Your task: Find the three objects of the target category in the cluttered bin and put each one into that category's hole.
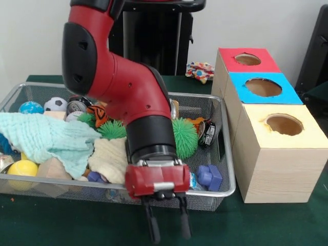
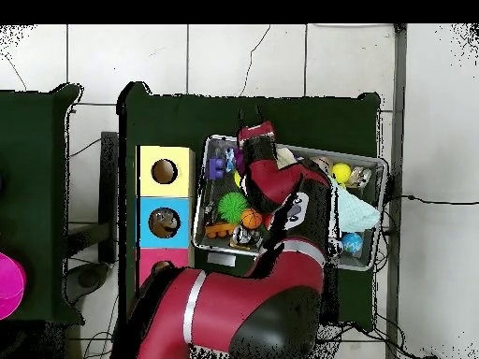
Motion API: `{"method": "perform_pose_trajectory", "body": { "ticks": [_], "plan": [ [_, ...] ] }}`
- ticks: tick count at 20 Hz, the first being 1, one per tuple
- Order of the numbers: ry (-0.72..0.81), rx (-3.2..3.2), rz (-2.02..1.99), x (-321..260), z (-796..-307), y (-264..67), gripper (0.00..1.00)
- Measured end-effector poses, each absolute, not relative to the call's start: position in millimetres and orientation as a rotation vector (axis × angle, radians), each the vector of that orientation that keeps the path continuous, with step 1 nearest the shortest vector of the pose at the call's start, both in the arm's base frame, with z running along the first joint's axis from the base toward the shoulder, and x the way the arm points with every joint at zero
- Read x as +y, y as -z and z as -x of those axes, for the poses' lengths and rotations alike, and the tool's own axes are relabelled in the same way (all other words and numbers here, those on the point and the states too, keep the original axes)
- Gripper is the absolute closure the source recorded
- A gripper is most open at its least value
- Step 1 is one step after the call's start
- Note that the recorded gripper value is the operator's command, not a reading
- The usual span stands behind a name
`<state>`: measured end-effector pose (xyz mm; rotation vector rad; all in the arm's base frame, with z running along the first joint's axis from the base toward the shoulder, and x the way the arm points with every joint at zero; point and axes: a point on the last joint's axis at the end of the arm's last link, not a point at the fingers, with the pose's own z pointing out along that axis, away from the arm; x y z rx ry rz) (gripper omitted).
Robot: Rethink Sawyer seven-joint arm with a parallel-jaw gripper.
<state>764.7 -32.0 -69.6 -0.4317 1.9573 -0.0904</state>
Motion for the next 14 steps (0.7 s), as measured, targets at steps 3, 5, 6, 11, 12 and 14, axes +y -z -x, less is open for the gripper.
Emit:
{"method": "perform_pose_trajectory", "body": {
  "ticks": [3,5,6,11,12,14],
  "plan": [
    [0.067,1.913,0.432,-21,-783,77,0.0],
    [0.058,1.899,0.432,-16,-789,82,0.0],
    [0.051,1.89,0.431,-12,-793,84,0.0],
    [0.049,1.885,0.447,-12,-794,83,0.0],
    [0.048,1.885,0.448,-12,-794,83,0.0],
    [0.049,1.885,0.448,-12,-794,83,0.0]
  ]
}}
